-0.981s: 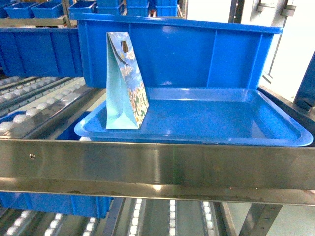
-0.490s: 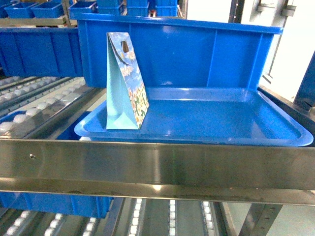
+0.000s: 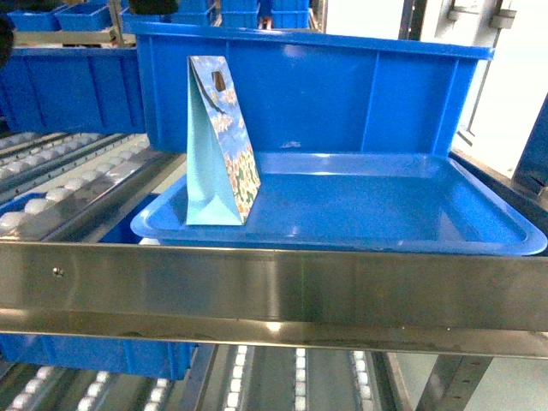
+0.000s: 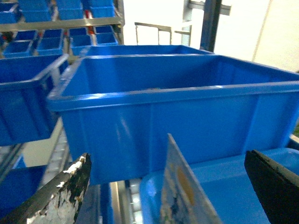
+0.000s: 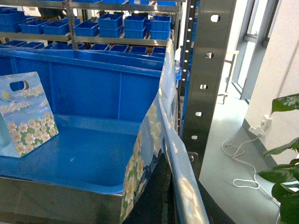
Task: Move flower gift bag to table near conveyor
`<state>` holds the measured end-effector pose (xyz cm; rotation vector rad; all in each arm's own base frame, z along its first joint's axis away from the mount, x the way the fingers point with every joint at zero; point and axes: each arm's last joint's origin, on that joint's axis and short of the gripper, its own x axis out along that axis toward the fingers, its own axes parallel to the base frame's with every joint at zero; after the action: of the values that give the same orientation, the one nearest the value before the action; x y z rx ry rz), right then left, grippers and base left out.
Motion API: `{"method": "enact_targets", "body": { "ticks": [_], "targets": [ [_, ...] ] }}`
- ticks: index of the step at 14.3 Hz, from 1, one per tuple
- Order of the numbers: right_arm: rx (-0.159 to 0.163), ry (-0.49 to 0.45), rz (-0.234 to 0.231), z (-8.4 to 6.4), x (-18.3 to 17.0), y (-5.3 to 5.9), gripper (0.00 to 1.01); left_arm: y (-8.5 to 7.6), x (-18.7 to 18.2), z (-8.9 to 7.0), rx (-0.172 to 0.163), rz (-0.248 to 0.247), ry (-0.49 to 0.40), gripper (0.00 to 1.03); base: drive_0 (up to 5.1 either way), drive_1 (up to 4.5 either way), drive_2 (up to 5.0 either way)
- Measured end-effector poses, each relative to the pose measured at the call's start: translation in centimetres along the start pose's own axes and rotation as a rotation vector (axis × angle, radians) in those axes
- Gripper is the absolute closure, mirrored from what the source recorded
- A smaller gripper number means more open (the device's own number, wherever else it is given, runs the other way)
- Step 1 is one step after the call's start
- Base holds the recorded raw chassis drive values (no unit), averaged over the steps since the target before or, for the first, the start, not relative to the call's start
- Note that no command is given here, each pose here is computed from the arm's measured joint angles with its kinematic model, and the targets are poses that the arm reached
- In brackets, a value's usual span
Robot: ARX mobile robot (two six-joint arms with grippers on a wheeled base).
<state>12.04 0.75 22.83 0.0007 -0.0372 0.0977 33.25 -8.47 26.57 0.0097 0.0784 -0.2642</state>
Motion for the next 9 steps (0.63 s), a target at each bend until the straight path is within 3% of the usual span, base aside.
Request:
{"method": "enact_targets", "body": {
  "ticks": [2, 3, 5, 7, 9],
  "targets": [
    [0.0, 0.001, 0.0, 0.0, 0.0, 0.0, 0.99, -2.4, 1.1, 0.1, 0.009, -0.121, 0.039, 0.05, 0.0, 0.0, 0.0],
    [0.0, 0.001, 0.0, 0.0, 0.0, 0.0, 0.99, -3.3, 1.4, 0.5, 0.015, -0.141, 0.024, 0.05, 0.0, 0.0, 0.0],
    [0.0, 0.0, 0.0, 0.0, 0.0, 0.0, 0.99, -2.7, 2.2, -0.7, 0.007, -0.107, 0.083, 0.05, 0.0, 0.0, 0.0],
    [0.0, 0.001, 0.0, 0.0, 0.0, 0.0, 0.99, -2.6, 3.7, -2.0, -0.012, -0.128, 0.177, 0.05, 0.0, 0.0, 0.0],
    [0.0, 0.001, 0.0, 0.0, 0.0, 0.0, 0.99, -2.7, 3.9, -2.1, -0.019, -0.139, 0.186, 0.05, 0.0, 0.0, 0.0]
  ]
}}
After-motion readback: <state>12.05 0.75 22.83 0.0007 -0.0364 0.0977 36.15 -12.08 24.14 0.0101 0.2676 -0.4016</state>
